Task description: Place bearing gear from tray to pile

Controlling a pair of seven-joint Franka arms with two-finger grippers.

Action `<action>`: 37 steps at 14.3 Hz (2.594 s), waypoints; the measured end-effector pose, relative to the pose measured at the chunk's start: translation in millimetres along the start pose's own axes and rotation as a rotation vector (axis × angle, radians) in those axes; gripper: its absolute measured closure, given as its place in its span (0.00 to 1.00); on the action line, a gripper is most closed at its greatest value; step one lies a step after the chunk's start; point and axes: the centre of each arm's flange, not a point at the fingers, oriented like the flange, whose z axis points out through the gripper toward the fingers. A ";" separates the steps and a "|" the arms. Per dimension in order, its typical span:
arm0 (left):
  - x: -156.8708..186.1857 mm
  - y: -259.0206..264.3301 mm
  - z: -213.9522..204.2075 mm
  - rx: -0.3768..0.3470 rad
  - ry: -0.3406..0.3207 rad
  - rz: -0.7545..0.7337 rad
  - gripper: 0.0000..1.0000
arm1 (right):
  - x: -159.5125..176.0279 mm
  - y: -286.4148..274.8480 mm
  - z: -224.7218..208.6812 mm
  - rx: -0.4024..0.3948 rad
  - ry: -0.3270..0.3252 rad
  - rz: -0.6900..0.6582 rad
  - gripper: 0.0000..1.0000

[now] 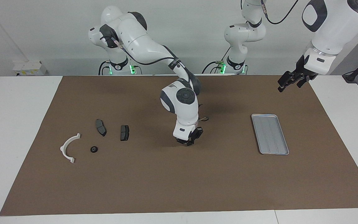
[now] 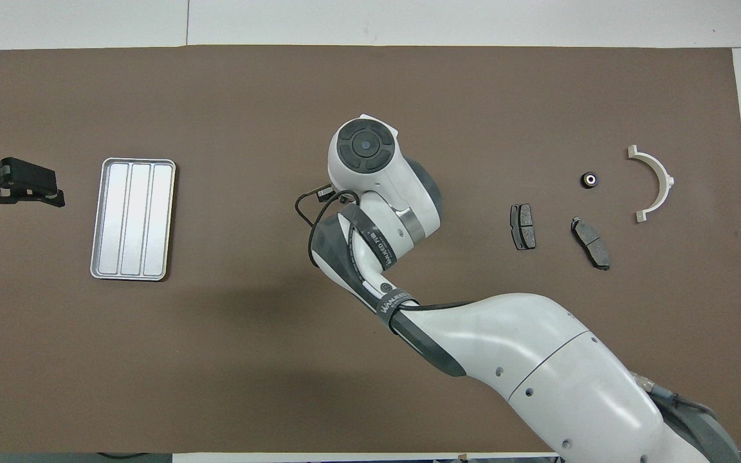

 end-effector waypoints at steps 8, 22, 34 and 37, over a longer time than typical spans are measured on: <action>0.0 0.0 0.0 0.000 0.000 0.000 0.00 | 19.5 199.6 -74.8 0.051 -0.015 0.078 0.75; 0.0 0.0 0.0 0.000 0.000 0.000 0.00 | -55.9 313.4 -16.3 0.045 -0.172 0.069 0.75; 0.0 0.0 0.0 0.000 0.000 0.000 0.00 | -87.0 310.2 11.7 0.037 -0.150 0.027 0.75; 0.0 0.0 0.0 0.000 0.000 0.000 0.00 | -87.8 311.1 12.5 0.037 -0.152 0.027 0.69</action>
